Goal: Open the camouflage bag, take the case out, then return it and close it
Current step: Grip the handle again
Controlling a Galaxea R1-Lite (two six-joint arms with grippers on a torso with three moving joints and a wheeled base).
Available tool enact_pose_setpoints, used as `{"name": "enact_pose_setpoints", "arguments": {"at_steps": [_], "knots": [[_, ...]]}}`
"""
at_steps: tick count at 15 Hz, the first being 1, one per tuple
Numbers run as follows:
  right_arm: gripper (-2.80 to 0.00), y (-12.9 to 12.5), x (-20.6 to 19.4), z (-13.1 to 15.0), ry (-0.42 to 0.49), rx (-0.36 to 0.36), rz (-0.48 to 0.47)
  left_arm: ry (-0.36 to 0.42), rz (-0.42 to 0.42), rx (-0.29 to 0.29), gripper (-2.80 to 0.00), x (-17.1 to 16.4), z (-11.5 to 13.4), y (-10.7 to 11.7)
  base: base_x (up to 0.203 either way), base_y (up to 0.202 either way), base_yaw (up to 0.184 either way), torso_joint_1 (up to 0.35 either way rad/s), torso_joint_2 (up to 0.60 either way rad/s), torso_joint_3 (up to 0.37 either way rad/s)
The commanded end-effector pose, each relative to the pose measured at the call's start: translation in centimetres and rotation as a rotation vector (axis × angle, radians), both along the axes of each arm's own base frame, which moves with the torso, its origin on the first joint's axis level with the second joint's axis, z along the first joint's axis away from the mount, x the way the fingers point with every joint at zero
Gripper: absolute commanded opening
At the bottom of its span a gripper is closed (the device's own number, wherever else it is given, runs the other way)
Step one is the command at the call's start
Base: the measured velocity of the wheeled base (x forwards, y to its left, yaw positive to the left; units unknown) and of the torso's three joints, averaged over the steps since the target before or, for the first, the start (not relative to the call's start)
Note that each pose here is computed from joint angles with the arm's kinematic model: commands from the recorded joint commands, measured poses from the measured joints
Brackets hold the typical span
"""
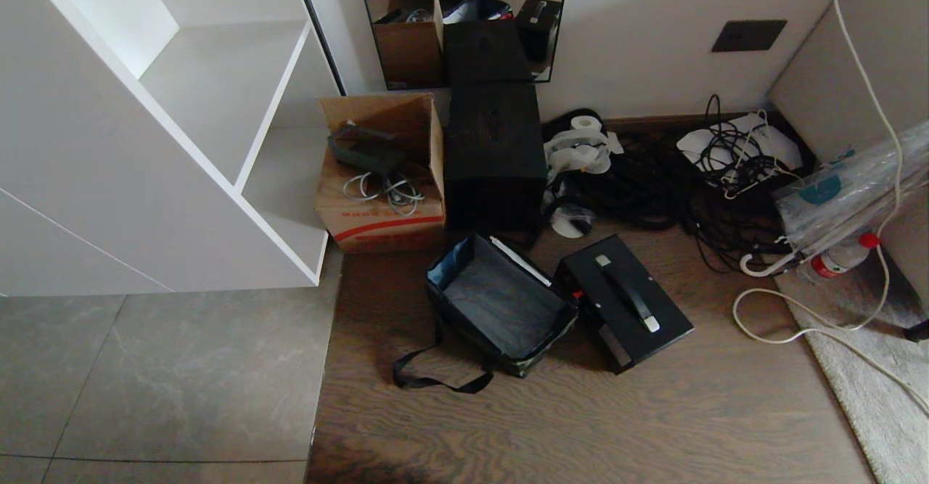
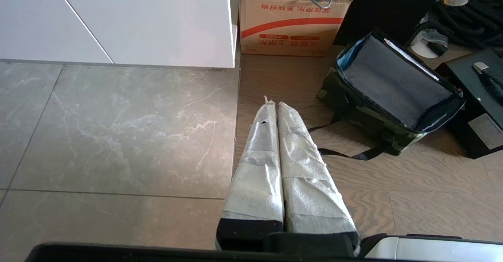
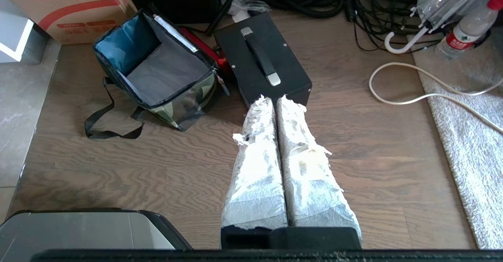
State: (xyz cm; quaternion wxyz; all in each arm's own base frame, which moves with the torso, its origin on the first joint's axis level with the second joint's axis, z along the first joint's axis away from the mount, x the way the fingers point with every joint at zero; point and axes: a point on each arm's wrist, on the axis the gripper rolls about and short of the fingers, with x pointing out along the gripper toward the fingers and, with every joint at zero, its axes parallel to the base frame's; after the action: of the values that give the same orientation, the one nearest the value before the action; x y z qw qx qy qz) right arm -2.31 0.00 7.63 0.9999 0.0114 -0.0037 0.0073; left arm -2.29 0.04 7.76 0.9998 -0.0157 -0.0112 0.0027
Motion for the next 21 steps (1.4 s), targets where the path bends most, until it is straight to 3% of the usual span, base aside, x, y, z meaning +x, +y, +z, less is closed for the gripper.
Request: {"name": "enact_pose_setpoints", "arguments": {"at_steps": [1, 21], "knots": [[-2.80, 0.00, 0.01, 0.00, 0.002, 0.000, 0.001, 0.008, 0.000, -0.001, -2.80, 0.07, -0.21, 0.00, 0.000, 0.000, 0.000, 0.000, 0.00, 0.000], [-2.80, 0.00, 0.01, 0.00, 0.002, 0.000, 0.001, 0.004, 0.002, -0.009, -2.80, 0.07, -0.16, 0.00, 0.000, 0.000, 0.000, 0.003, 0.00, -0.174]]}}
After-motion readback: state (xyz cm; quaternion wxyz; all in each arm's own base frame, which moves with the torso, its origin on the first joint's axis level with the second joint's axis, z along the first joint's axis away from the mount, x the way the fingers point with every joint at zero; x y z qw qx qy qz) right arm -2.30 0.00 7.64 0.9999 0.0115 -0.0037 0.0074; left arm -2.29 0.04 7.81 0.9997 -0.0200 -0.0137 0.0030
